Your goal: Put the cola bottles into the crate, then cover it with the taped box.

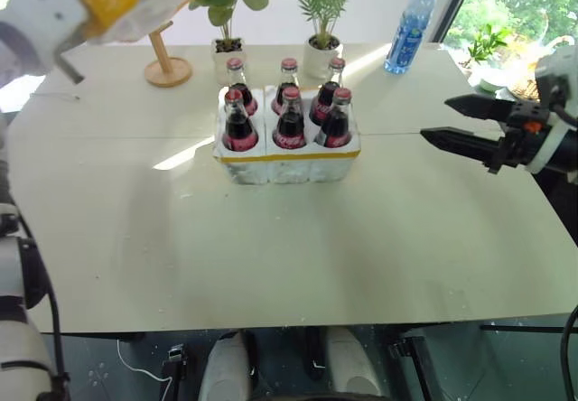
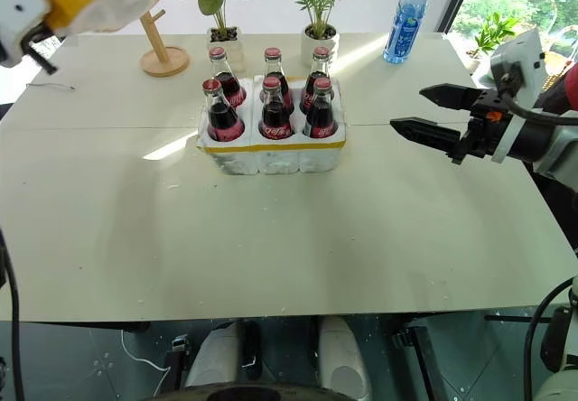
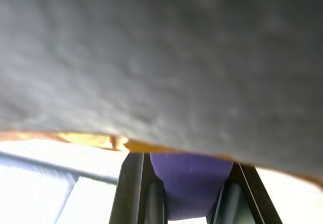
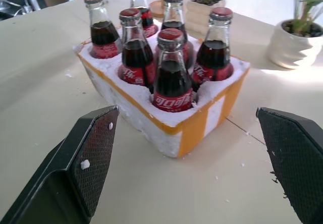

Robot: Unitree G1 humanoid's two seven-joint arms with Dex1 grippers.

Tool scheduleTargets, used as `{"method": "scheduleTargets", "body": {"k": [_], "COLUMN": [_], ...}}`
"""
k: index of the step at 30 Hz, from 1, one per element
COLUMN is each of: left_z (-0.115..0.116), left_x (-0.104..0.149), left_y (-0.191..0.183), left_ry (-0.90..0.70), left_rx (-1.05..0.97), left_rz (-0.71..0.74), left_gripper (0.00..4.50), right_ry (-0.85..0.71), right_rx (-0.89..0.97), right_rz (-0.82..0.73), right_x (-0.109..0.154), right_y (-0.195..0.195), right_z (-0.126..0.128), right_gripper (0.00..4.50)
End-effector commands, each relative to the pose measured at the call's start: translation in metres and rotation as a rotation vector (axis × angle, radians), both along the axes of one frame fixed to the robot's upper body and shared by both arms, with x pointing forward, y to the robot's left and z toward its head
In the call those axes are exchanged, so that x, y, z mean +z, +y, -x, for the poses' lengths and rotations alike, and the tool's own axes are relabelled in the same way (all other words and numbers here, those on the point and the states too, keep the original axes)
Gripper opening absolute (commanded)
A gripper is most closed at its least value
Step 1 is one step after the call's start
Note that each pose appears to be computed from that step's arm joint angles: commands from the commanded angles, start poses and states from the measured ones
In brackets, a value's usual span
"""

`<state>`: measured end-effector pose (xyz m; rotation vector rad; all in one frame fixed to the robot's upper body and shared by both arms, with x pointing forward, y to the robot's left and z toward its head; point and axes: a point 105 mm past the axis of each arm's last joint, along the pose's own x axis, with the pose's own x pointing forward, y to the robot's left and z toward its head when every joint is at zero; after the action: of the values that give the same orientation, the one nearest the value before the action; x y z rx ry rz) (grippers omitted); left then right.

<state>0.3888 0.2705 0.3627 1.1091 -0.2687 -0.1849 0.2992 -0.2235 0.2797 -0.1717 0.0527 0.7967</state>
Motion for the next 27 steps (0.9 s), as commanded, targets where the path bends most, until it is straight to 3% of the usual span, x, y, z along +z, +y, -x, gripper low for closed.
{"method": "scheduleTargets", "body": {"k": [1, 7, 13, 20, 24, 27], "left_z": [0.008, -0.003, -0.012, -0.002, 0.004, 0.007], "left_x": [0.01, -0.024, -0.041, -0.041, -0.057, -0.075], "left_y": [-0.033, -0.056, -0.073, -0.094, -0.101, -0.095], "left_ry": [-0.147, -0.164, -0.165, -0.249, -0.223, -0.156], "left_rx": [-0.032, -0.052, -0.041, 0.018, 0.015, 0.019], "left_rz": [-0.241, -0.409, -0.446, -0.632, -0.688, -0.696], "left_gripper": [0.27, 0.27, 0.27, 0.27, 0.27, 1.81], "right_ry": [-0.065, -0.06, -0.061, -0.059, -0.062, -0.059], "right_rx": [-0.013, -0.041, -0.051, -0.054, -0.053, -0.053], "right_rz": [-0.01, -0.032, -0.045, -0.059, -0.068, -0.069], "right_x": [0.014, 0.009, 0.008, 0.006, 0.006, 0.004], "right_y": [-0.001, -0.003, -0.003, 0.0, 0.001, 0.002], "right_z": [0.007, 0.009, 0.009, 0.008, 0.008, 0.008], "right_gripper": [4.5, 4.5, 4.5, 4.5, 4.5, 4.5]}}
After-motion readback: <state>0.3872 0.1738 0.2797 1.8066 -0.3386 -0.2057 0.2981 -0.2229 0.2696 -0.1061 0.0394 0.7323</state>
